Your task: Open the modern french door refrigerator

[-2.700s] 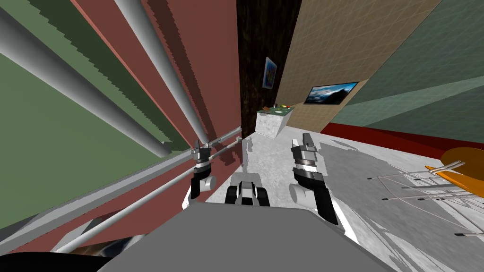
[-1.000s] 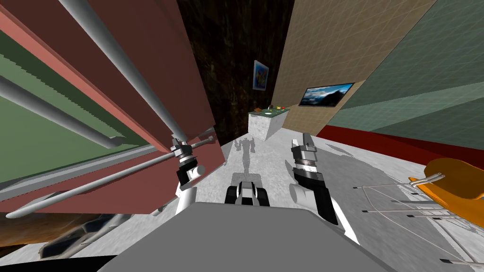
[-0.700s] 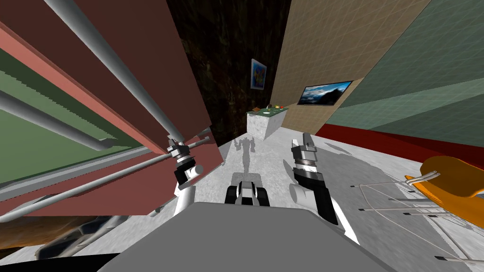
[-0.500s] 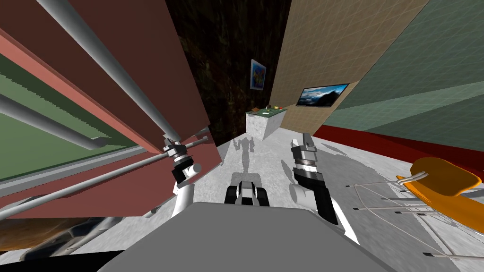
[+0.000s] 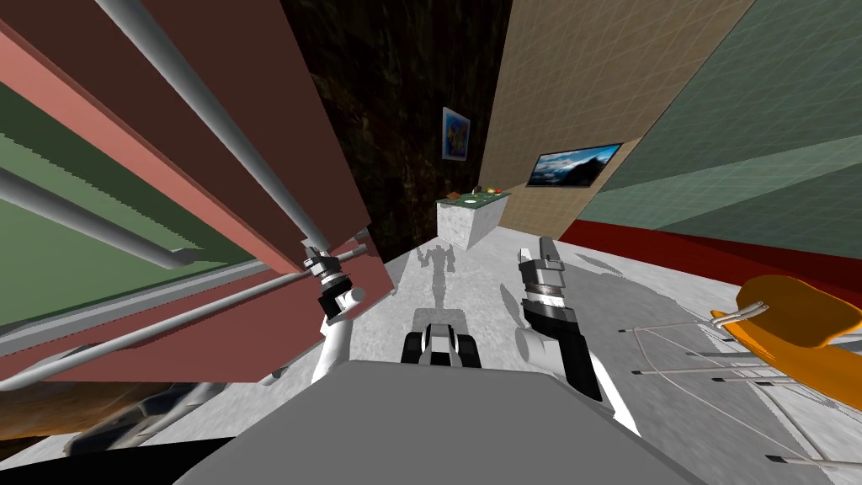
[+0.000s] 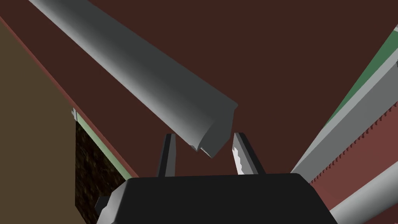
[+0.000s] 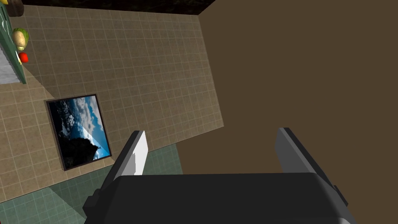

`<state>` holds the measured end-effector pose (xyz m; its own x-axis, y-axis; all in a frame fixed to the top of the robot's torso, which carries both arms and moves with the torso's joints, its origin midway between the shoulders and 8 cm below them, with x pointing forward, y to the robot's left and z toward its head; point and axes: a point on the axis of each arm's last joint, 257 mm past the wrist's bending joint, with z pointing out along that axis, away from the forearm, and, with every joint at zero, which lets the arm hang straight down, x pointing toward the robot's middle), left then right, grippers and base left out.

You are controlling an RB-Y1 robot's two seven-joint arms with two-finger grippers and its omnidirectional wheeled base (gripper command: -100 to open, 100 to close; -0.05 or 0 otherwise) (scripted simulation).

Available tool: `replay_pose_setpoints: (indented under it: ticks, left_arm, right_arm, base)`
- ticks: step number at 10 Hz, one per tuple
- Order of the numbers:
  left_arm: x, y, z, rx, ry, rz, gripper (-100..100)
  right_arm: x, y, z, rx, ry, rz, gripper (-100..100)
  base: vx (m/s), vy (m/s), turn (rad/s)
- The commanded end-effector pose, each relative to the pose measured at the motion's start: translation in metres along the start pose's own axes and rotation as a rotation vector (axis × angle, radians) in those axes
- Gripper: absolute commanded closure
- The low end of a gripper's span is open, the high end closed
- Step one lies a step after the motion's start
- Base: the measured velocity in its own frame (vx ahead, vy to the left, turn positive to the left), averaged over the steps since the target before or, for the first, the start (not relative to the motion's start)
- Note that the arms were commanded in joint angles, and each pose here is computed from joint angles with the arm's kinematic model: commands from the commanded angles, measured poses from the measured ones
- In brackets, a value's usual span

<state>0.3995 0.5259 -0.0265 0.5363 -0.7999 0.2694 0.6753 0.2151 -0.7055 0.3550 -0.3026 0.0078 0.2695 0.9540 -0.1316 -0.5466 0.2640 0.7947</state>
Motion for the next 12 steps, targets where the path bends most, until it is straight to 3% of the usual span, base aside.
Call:
replay_pose_setpoints:
  ticks: [1, 3, 4, 8, 9, 10, 12]
  left_arm:
    - [0.017, 0.005, 0.014, 0.037, 0.002, -0.04, 100]
    - [0.017, 0.025, 0.012, -0.002, -0.007, -0.035, 100]
    - [0.03, 0.019, 0.022, 0.041, 0.002, -0.053, 100]
    - [0.03, 0.048, 0.019, -0.006, -0.02, -0.048, 100]
    - [0.038, 0.041, 0.031, 0.036, -0.019, -0.053, 100]
    - [0.039, 0.044, 0.032, 0.038, -0.029, -0.06, 100]
    - [0.04, 0.062, 0.03, 0.003, -0.036, -0.049, 100]
  right_arm:
    - [0.0, 0.0, 0.0, 0.0, 0.0, 0.0, 0]
    - [0.0, 0.0, 0.0, 0.0, 0.0, 0.0, 0]
    - [0.0, 0.0, 0.0, 0.0, 0.0, 0.0, 0]
    - [0.0, 0.0, 0.0, 0.0, 0.0, 0.0, 0]
    - [0.0, 0.0, 0.0, 0.0, 0.0, 0.0, 0]
    - [0.0, 0.0, 0.0, 0.0, 0.0, 0.0, 0]
    - [0.0, 0.0, 0.0, 0.0, 0.0, 0.0, 0]
  base:
    - [-0.016, -0.094, 0.002]
    - [-0.004, -0.031, 0.008]
    - [-0.007, -0.084, 0.019]
    - [-0.006, -0.046, 0.0]
    - [0.003, -0.083, 0.012]
    - [-0.004, -0.097, 0.011]
    - [-0.014, -0.036, -0.01]
